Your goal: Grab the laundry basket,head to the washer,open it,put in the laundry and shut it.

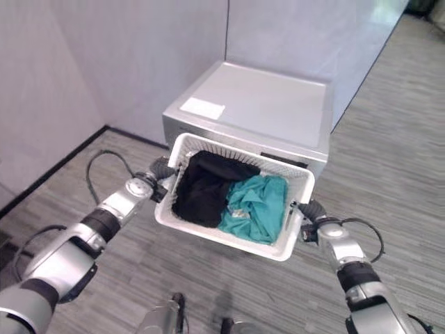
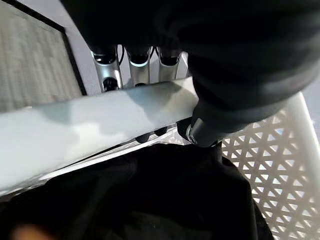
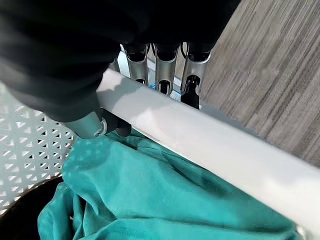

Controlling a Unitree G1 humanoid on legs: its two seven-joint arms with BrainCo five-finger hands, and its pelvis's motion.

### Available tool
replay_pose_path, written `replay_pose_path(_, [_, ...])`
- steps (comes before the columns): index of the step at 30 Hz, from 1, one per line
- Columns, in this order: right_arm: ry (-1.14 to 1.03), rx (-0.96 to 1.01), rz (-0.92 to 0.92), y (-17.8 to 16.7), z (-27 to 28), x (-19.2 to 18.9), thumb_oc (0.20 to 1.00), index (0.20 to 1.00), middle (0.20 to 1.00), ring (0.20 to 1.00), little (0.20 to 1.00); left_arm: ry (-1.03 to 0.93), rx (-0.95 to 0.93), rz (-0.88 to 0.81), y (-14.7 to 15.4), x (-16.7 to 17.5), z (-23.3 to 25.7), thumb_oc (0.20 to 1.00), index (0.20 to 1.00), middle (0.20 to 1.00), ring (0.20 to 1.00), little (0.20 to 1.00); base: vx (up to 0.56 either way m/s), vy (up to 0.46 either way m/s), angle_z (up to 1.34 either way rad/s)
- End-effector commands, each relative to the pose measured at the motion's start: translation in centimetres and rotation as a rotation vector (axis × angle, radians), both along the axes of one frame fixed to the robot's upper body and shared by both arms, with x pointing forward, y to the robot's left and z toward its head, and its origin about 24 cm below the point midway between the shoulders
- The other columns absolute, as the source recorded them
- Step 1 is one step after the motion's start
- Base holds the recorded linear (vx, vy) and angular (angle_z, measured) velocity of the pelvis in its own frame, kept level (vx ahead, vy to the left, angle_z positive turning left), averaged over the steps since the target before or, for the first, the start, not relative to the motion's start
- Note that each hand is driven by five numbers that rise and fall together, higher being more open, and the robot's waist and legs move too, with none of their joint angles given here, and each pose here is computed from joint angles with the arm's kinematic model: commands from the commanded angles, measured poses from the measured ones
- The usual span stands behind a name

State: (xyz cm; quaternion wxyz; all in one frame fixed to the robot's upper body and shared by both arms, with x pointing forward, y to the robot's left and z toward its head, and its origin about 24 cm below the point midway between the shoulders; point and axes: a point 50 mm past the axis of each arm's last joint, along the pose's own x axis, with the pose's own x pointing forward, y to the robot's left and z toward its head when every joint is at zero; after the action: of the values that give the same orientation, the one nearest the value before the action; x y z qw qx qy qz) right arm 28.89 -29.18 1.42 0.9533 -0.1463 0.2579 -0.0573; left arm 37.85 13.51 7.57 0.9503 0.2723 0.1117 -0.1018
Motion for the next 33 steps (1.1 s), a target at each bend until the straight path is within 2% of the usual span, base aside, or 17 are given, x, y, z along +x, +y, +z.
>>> replay_pose_path(1, [-0.271,0.046,0.090,2.2,5.3,3.9,0.200,0.200,0.200,0.200,0.200,-0.227,-0.149,-0.177,-5.1,1.5,6.7,0.200,0.200,0.200,0.200,0.200,0.11,0.131,-0.23])
replay_pose_path(33, [-0.225,0.048,0.121,2.9,3.7,3.0,0.200,0.200,0.200,0.200,0.200,-0.186,-0.188,-0.176,-5.5,0.9,5.1,0.200,0.200,0.200,0.200,0.200,0.01,0.029,0.00])
